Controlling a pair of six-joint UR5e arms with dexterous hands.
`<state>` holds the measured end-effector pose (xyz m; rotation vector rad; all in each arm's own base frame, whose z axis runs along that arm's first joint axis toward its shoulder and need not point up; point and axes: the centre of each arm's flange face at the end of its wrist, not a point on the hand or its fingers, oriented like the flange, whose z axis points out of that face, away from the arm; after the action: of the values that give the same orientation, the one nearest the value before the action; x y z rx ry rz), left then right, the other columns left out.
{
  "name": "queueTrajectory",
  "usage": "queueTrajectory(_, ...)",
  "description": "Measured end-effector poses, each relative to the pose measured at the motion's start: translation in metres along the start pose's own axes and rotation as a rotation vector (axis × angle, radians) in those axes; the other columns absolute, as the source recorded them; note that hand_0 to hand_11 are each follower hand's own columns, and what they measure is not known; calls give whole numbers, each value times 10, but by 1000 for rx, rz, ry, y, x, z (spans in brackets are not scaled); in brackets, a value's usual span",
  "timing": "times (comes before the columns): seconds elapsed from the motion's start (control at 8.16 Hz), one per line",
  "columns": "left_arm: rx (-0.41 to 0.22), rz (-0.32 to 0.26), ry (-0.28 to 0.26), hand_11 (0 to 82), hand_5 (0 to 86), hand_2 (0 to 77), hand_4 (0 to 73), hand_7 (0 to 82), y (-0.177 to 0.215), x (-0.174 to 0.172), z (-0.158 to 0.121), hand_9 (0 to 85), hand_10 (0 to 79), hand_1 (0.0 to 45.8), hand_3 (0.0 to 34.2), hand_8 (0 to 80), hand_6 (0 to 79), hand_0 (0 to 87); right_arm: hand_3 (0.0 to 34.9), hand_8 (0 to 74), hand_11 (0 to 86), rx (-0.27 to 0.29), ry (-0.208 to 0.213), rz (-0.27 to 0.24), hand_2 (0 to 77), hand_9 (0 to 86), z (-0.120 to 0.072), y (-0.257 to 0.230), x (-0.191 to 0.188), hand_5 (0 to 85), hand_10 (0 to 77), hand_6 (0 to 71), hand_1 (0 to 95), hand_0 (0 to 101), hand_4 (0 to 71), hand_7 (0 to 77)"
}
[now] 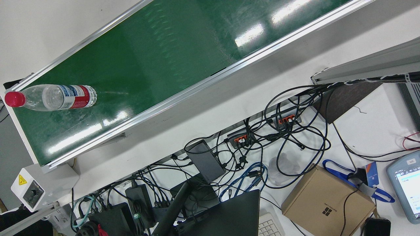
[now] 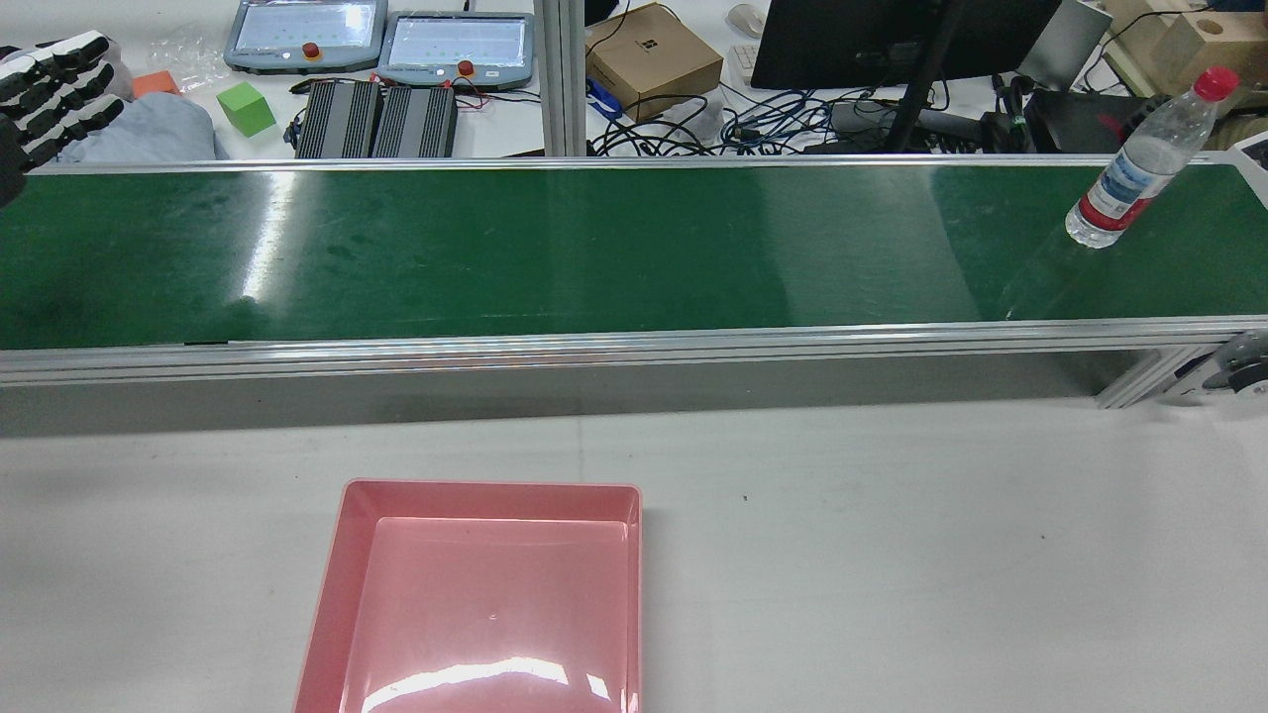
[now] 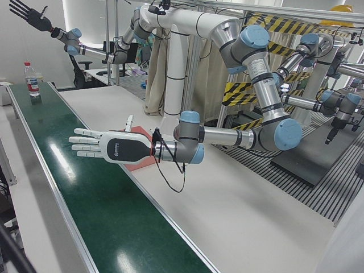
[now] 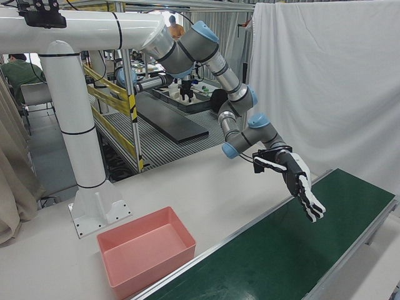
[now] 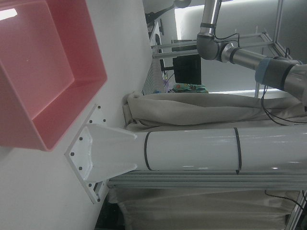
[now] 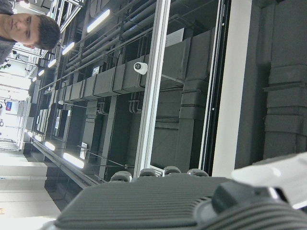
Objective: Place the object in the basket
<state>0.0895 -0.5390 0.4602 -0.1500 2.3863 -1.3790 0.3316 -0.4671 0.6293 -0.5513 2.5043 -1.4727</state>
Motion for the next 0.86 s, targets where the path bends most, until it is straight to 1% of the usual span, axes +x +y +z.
queueTrajectory(0.37, -4, -1, 4, 60, 60, 5, 104, 5, 7, 4, -2, 5, 33, 5, 2, 16, 0, 428, 2, 0, 0, -1, 0, 0, 11, 0, 0, 0, 0, 0, 5, 0, 0, 3, 5, 5)
queueTrajectory(0.49, -7, -1, 5, 60, 60, 5, 114, 5, 11, 5, -2, 11, 33, 5, 3, 27, 0, 428, 1, 0, 0, -1, 0, 0, 11, 0, 0, 0, 0, 0, 5, 0, 0, 3, 5, 5)
queueTrajectory(0.86, -6, -2, 4, 60, 65, 5, 104, 5, 13, 5, -4, 11, 33, 5, 1, 16, 0, 428, 1, 0, 0, -1, 0, 0, 11, 0, 0, 0, 0, 0, 5, 0, 0, 3, 5, 5)
